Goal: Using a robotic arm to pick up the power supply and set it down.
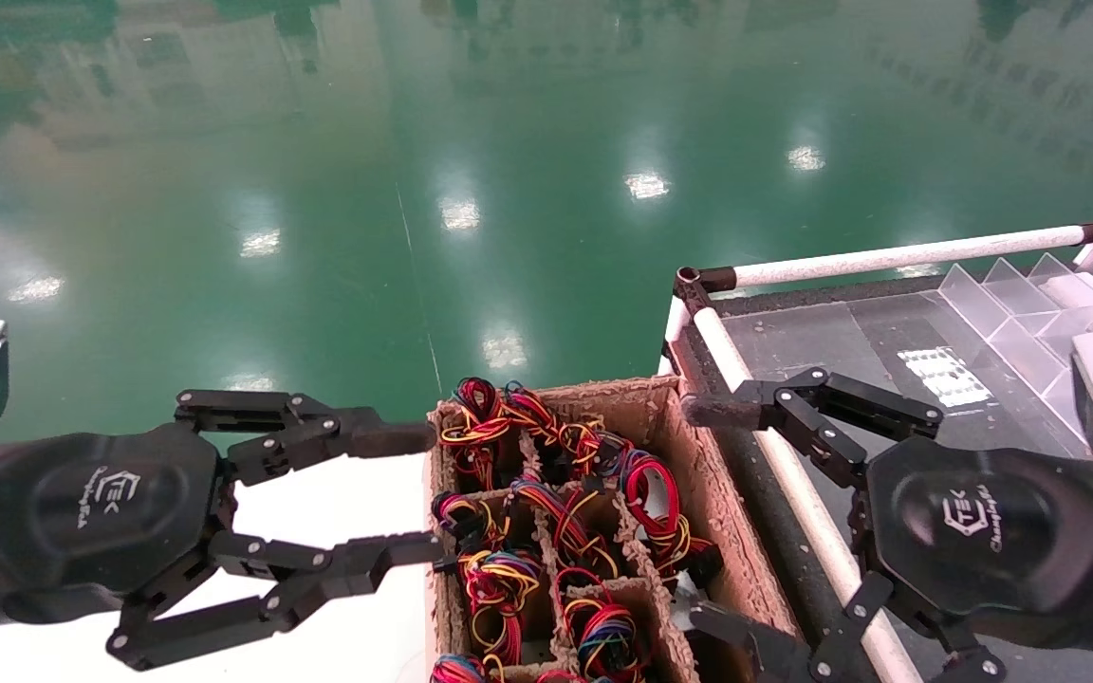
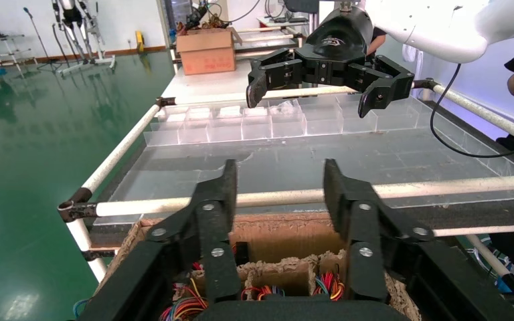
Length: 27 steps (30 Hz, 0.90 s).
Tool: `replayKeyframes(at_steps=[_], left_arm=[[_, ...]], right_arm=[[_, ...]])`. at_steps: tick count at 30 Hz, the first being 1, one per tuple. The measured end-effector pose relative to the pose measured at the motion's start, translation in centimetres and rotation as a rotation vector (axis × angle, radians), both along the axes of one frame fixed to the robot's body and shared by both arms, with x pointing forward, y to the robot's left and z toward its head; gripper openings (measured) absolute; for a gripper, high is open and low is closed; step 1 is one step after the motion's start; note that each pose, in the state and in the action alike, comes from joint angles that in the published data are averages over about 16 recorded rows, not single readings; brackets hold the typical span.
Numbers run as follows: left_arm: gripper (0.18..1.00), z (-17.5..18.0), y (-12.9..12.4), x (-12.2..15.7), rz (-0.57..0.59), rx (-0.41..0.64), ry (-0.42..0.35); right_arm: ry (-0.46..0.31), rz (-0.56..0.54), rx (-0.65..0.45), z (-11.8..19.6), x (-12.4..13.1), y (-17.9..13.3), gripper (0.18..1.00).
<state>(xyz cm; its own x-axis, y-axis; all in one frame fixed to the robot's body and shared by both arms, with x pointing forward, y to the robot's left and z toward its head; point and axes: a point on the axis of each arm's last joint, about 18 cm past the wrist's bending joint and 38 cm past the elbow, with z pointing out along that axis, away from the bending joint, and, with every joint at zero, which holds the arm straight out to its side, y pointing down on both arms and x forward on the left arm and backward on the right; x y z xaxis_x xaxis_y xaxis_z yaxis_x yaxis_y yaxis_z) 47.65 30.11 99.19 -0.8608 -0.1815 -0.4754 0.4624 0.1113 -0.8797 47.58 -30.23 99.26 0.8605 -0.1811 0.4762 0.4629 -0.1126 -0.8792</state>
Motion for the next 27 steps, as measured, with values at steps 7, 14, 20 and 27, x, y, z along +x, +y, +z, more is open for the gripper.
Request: replayKeyframes(at_steps=[7, 14, 20, 27], left_arm=[[0.494, 0.00, 0.00, 0.00, 0.000, 0.000, 0.000], [0.350, 0.00, 0.00, 0.00, 0.000, 0.000, 0.000], [0.265, 0.00, 0.00, 0.00, 0.000, 0.000, 0.000], [0.212, 0.00, 0.00, 0.00, 0.000, 0.000, 0.000]], right_arm=[[0.000, 0.000, 0.000, 0.00, 0.00, 0.00, 1.001], [0.000, 0.000, 0.000, 0.00, 0.00, 0.00, 1.001], [0.000, 0.000, 0.000, 0.00, 0.00, 0.00, 1.001], [0.000, 0.000, 0.000, 0.00, 0.00, 0.00, 1.001]])
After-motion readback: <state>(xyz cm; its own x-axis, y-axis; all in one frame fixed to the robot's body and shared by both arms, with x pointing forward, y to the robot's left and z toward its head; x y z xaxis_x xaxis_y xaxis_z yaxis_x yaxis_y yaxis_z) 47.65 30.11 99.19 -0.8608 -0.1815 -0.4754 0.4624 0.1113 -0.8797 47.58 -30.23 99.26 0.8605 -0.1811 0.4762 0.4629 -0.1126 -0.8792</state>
